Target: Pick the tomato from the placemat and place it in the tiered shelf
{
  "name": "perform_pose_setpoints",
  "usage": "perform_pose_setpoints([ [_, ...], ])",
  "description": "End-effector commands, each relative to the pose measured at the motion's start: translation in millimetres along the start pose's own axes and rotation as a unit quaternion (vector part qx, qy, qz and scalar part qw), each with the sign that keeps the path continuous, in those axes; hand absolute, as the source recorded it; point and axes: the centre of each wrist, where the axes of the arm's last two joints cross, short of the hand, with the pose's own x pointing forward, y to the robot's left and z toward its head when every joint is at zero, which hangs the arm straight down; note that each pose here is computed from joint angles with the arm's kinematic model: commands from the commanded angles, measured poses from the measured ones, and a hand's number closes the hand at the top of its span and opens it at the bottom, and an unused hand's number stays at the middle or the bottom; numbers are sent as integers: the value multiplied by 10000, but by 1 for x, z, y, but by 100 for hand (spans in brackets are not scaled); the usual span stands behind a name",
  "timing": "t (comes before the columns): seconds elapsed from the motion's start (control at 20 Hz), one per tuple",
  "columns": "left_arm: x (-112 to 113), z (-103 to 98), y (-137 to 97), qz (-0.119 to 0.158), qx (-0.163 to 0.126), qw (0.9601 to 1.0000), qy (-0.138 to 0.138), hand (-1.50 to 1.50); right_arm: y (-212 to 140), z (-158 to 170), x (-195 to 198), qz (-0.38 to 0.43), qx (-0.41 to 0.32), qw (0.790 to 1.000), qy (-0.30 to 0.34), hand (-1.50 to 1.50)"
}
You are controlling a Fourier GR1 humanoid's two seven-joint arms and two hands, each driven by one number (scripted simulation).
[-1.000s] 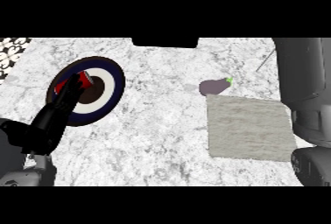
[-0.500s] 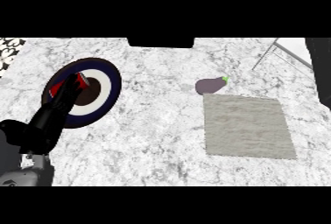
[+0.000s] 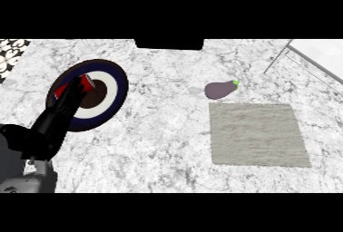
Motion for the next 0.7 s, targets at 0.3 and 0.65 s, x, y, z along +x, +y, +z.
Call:
perform_pose_setpoints([
  [0.3, -3, 6, 3, -8, -74, 10000, -29, 0, 8, -22, -19, -372, 829, 9953, -325, 150],
  [0.65, 9, -1, 5, -18, 4, 10000, -48, 0, 38, -4, -26, 120, 2101, 9733, -913, 150],
])
